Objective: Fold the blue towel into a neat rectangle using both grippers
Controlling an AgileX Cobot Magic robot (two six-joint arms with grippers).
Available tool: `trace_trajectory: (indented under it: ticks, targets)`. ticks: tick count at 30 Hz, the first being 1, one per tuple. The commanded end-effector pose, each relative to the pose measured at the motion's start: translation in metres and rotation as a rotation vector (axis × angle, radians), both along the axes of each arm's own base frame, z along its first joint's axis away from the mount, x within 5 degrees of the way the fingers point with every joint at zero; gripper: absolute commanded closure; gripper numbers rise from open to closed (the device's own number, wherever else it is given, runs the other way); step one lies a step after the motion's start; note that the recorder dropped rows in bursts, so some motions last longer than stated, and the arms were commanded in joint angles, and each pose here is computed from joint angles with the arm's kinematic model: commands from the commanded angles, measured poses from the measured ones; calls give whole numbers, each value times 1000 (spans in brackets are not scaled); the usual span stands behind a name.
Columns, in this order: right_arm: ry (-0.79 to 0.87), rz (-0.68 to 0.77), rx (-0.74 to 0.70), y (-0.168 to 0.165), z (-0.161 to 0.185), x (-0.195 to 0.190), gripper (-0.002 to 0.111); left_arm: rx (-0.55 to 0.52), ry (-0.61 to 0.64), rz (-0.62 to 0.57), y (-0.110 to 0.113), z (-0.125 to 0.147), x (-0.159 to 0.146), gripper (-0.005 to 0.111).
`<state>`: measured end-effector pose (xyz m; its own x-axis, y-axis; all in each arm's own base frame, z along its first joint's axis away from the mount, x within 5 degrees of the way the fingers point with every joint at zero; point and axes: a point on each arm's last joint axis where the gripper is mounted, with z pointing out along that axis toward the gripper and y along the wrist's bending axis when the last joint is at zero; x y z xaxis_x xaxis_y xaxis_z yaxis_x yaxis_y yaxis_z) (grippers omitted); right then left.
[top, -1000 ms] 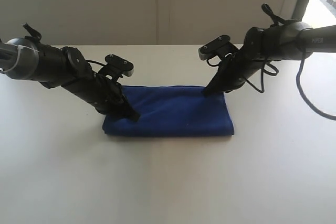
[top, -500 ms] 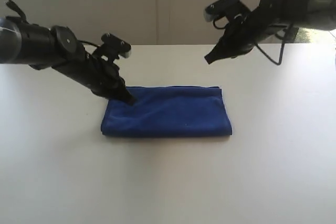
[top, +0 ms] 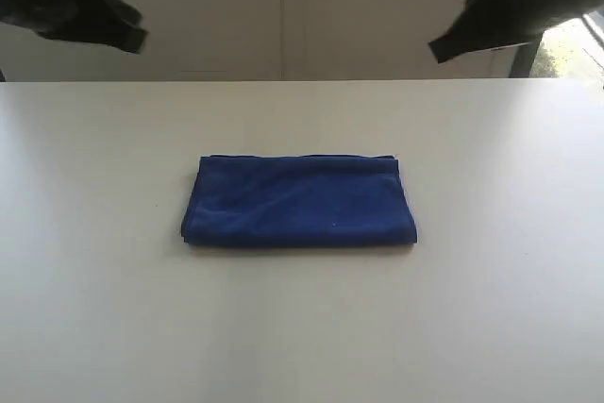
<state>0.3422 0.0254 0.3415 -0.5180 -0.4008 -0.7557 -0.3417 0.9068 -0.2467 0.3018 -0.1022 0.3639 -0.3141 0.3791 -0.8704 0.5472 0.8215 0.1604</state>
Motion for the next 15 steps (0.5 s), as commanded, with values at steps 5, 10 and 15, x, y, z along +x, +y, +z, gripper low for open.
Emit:
trace_trajectory:
  ticks: [5, 10, 15]
  targets:
    - [-303, -198, 167, -21, -5, -114, 108, -98, -169, 225, 63, -20, -122, 107]
    - [-231, -236, 213, -22, -55, -151, 108, -169, -82, 309, 72, -84, -159, 107]
    - [-98, -308, 293, -21, -102, -167, 108, -350, 151, 455, 75, -145, -176, 107]
